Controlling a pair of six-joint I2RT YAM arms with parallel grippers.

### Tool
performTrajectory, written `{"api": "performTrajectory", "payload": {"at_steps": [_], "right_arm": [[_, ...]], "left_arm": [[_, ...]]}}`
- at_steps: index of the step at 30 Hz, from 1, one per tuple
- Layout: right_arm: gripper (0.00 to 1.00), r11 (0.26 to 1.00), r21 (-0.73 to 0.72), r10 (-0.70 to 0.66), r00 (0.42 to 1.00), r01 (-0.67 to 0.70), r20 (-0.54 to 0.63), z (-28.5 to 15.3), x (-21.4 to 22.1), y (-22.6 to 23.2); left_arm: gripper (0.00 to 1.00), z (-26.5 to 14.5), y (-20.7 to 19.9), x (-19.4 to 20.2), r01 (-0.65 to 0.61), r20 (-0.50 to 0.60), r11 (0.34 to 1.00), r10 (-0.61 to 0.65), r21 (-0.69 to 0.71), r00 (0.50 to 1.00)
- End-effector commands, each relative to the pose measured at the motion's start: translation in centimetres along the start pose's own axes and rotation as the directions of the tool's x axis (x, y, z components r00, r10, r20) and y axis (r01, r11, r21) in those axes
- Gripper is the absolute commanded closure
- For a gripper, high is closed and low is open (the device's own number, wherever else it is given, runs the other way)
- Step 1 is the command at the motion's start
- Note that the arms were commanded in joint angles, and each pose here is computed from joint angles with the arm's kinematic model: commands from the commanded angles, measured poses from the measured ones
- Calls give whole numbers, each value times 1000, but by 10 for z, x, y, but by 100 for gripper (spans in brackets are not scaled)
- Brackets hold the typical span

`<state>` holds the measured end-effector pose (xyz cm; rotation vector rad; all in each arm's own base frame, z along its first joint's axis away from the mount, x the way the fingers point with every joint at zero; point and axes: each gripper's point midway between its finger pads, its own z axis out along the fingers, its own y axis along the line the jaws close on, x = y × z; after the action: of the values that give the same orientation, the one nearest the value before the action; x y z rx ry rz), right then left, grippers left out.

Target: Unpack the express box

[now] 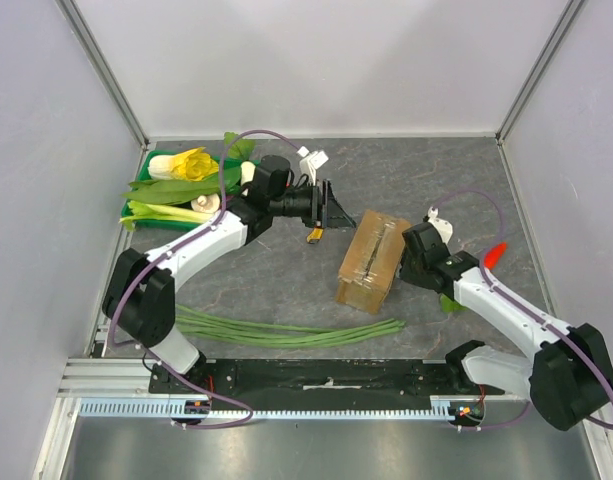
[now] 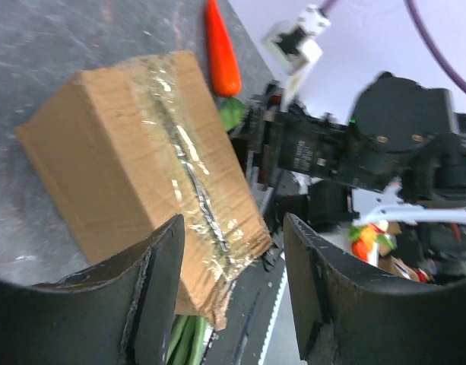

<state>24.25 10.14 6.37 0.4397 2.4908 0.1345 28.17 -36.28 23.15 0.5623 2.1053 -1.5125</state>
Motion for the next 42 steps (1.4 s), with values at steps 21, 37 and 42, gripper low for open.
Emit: {"api": "performTrajectory", "payload": {"at_steps": [21,37,42], "right_arm": [[14,991,-124,-34,979,60,199,-66,-98,44],[15,860,-497,7,971,116,239,-35,-108,90],[18,808,-556,-61,965,198,255,-24,-116,110]], "left_arm": [[34,-33,151,-1,78,134,747,15,-661,991],[34,-20,211,1,126,135,745,-49,-655,990],[34,-19,216,0,140,142,760,-63,-635,988]]}}
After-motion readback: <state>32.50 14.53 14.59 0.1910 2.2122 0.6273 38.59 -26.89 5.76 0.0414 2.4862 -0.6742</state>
